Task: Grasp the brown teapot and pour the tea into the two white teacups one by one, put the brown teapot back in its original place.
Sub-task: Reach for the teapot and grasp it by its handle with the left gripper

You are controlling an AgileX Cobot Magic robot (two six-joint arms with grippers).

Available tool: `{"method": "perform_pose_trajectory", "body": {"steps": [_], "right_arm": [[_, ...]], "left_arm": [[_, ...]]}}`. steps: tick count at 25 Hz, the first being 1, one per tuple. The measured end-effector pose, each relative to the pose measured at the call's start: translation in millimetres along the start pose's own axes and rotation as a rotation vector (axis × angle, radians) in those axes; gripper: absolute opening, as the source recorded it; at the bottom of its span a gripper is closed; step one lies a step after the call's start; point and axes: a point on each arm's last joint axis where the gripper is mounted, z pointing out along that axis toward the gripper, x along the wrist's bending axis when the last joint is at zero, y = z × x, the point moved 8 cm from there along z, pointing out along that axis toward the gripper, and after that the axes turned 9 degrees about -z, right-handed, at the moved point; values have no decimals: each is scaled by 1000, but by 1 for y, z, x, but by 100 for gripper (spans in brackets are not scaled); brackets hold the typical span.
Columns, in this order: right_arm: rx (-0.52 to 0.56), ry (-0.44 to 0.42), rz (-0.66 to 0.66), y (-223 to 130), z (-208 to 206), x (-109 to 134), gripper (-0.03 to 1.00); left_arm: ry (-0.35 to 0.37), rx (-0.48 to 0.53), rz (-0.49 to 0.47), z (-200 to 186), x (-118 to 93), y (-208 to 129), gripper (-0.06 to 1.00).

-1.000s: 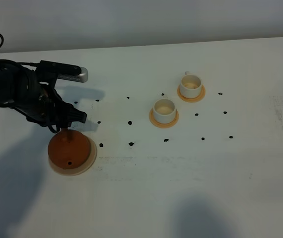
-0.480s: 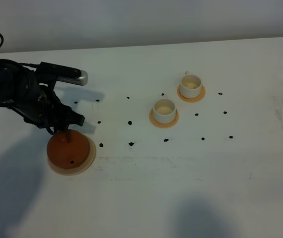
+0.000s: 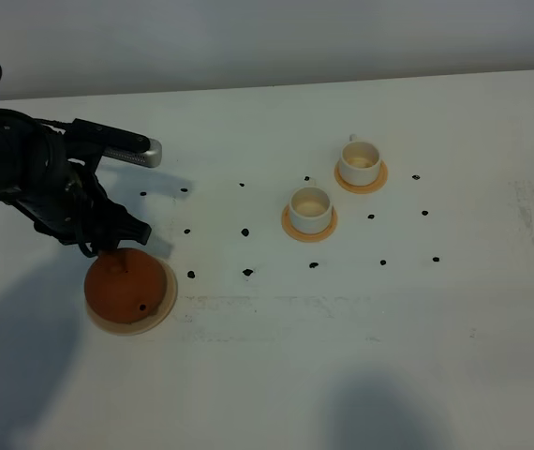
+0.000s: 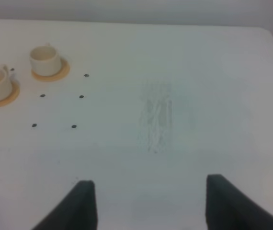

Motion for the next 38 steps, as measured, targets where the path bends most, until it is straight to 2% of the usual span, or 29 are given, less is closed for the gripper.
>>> {"method": "perform_pose_trajectory", "body": {"steps": [17,38], "right_arm": [[0,0,0,0,0,0,48],[0,0,0,0,0,0,48]], "left_arm": [[60,12,110,0,10,-2,46],[86,40,159,-15,16,-5,46]]}}
